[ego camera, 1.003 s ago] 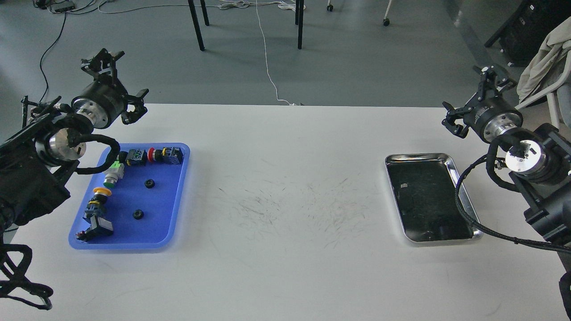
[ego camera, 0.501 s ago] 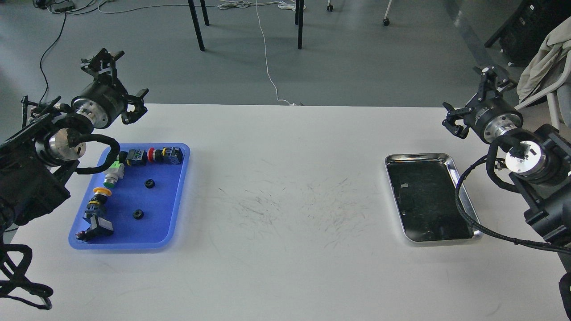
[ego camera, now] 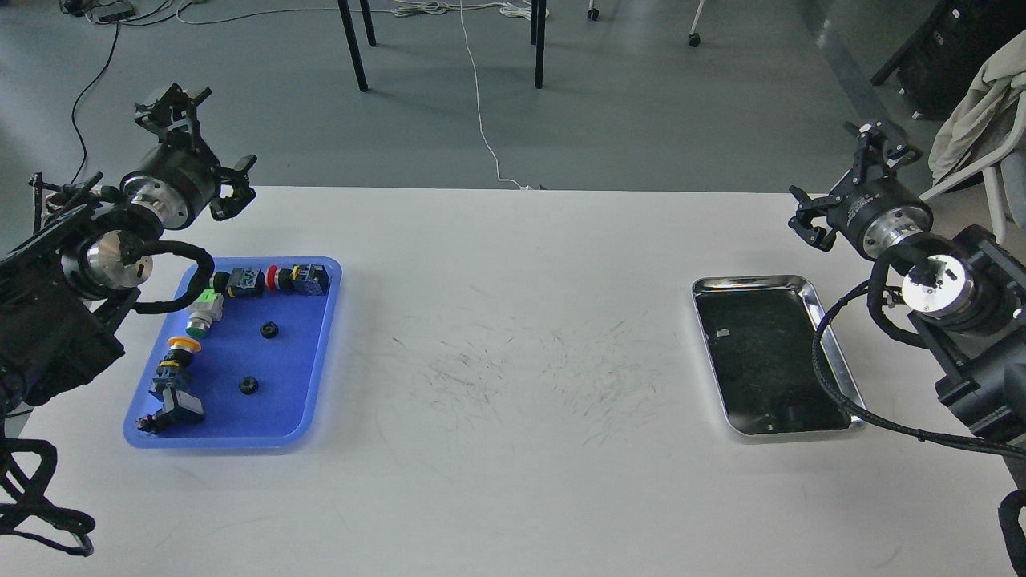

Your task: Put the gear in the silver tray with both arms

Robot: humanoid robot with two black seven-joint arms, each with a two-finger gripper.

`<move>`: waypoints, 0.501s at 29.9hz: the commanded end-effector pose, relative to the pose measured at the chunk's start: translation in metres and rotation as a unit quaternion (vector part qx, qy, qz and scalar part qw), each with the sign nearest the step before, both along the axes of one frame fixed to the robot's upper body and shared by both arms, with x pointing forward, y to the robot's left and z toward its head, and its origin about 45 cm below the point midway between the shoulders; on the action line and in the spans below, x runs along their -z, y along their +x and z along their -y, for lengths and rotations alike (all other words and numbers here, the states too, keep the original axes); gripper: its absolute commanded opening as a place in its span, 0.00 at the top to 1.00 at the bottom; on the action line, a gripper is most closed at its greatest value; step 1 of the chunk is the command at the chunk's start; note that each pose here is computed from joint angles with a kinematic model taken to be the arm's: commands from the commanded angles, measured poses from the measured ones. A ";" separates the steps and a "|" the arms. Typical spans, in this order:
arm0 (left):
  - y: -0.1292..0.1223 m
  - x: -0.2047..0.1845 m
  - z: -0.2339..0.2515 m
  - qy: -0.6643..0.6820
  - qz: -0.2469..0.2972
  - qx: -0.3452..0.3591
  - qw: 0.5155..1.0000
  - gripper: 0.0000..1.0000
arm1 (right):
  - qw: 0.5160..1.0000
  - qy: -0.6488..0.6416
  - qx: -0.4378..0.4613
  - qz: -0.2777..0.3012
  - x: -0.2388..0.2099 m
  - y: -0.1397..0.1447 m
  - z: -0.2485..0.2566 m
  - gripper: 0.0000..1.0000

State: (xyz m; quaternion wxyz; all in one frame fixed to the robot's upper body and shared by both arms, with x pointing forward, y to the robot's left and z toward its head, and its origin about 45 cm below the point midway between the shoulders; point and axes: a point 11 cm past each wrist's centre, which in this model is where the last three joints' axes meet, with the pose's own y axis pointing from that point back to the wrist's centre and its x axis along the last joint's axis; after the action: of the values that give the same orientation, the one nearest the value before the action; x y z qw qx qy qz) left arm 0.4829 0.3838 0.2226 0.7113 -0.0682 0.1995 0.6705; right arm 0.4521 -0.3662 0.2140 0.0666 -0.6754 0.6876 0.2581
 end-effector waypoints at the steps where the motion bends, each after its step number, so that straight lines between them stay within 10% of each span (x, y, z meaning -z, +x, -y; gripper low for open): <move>1: -0.002 0.003 -0.001 0.001 -0.004 0.000 1.000 0.01 | 1.000 0.000 0.000 -0.001 0.000 0.000 -0.001 0.01; 15: -0.001 0.003 0.002 0.000 -0.004 0.002 1.000 0.01 | 1.000 0.001 0.002 -0.001 0.001 -0.001 0.001 0.01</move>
State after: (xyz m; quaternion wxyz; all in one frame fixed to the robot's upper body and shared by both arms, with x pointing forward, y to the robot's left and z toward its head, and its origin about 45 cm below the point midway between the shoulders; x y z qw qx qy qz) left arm 0.4818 0.3803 0.2178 0.7118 -0.0655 0.2041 0.6689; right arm 0.4511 -0.3665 0.2122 0.0659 -0.6740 0.6884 0.2597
